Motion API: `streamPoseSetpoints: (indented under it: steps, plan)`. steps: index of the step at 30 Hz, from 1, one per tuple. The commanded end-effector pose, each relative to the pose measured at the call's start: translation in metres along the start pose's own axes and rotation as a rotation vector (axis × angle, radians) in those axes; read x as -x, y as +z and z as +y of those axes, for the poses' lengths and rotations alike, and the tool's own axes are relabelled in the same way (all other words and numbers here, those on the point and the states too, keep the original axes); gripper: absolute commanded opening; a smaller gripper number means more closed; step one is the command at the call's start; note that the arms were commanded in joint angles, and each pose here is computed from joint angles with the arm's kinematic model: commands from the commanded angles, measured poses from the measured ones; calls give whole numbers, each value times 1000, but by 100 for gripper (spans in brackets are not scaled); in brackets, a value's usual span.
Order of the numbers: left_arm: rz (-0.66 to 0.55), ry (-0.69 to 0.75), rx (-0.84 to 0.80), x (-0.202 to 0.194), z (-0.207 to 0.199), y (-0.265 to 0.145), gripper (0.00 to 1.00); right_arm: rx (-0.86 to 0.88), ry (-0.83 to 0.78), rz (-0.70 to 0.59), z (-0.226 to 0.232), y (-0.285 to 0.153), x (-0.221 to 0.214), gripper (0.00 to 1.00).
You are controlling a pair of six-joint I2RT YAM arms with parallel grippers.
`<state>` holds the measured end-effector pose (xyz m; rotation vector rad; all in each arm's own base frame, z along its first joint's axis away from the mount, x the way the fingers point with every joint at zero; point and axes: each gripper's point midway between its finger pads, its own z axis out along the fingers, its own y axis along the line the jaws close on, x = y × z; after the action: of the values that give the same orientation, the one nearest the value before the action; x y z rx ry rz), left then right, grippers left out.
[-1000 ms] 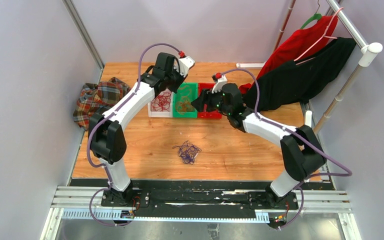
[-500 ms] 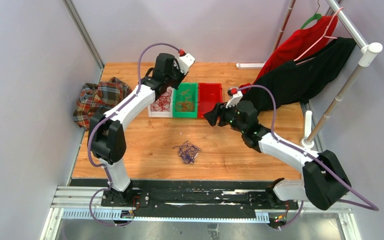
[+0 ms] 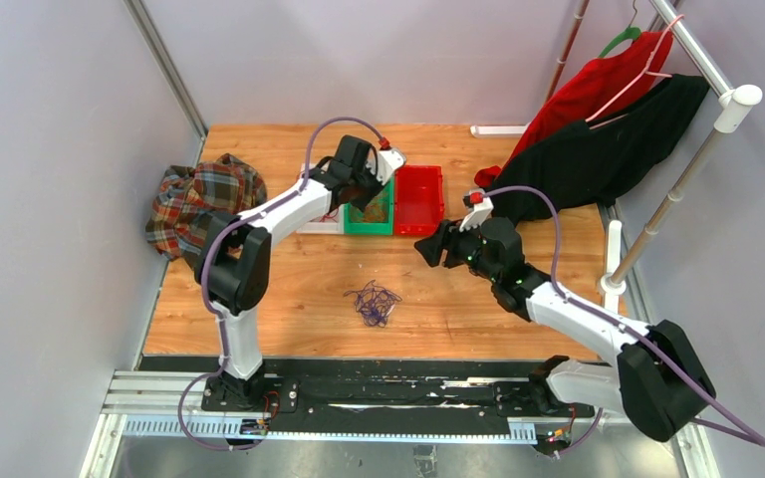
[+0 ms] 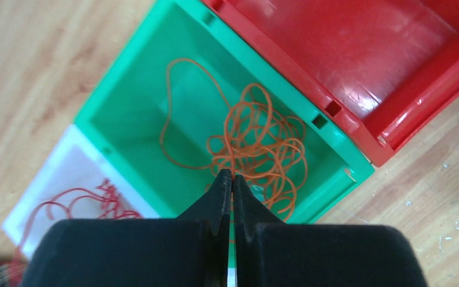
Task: Untangle the cables
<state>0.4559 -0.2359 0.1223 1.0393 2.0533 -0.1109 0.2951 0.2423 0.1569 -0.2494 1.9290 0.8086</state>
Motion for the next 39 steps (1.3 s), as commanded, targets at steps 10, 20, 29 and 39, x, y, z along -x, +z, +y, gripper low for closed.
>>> streamPoseSetpoints:
  steps: [10, 20, 29, 39]
  plan:
    - [98, -2, -16, -10, -1, 11, 41, 7, 6, -4, 1, -37, -7, 62]
    - [53, 37, -147, 36, -5, -76, 75, 103, -10, 86, 19, -30, -34, 66]
    - [17, 0, -235, 14, -22, -155, 99, 274, -136, 339, 53, -4, -98, 65]
    - [-42, -10, -439, -21, -83, -193, 98, 322, -177, 476, 62, 20, -131, 45]
